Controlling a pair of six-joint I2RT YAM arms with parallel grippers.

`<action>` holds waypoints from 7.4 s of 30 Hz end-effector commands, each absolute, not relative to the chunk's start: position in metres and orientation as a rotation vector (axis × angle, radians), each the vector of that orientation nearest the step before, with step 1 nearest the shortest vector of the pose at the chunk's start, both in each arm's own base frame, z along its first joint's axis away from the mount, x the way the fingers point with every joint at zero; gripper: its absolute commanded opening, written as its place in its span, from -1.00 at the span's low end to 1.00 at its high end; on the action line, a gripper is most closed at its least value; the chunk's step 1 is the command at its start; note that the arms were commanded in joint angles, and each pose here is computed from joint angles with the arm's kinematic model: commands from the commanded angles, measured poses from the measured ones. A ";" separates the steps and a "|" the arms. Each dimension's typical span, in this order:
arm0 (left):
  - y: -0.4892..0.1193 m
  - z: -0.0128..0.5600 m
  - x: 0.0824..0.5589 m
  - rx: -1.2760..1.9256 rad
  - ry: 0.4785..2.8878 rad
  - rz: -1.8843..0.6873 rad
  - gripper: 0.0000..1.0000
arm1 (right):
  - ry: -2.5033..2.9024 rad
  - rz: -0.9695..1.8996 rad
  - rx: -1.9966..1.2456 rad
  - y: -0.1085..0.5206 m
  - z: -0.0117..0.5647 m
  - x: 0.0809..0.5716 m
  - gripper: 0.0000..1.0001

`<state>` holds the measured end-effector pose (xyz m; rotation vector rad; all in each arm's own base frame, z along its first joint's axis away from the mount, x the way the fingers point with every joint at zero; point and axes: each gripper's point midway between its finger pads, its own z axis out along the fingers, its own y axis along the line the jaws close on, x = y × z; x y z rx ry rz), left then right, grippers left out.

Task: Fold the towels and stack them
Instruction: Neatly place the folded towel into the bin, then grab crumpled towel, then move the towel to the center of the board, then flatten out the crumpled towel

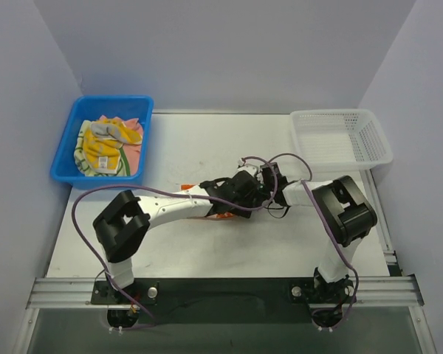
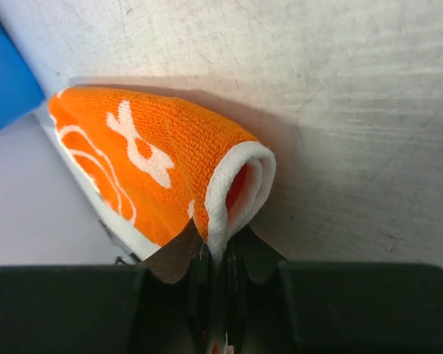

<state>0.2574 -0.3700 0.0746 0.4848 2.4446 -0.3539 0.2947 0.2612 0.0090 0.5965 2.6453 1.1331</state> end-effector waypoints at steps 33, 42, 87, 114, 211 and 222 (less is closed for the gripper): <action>-0.128 0.121 0.312 0.040 2.387 -0.313 0.94 | 2.554 -0.144 -0.282 0.000 0.176 0.483 -1.00; -0.147 0.101 0.304 0.174 2.443 -0.200 0.94 | 2.534 -0.337 -0.241 -0.072 0.175 0.507 -1.00; -0.154 0.075 0.304 0.173 2.535 -0.223 0.94 | 2.439 -0.970 0.276 -0.209 0.148 0.513 0.49; 0.025 0.229 0.422 -0.699 2.154 -0.162 0.94 | 2.148 0.275 0.243 0.053 0.265 0.337 1.00; -0.281 0.021 0.292 0.188 2.804 -0.401 0.04 | 2.861 0.212 0.235 0.126 0.023 0.251 -0.22; -0.222 0.009 0.268 -0.275 2.745 -0.581 0.10 | 2.832 0.253 0.156 0.189 0.007 0.405 -0.22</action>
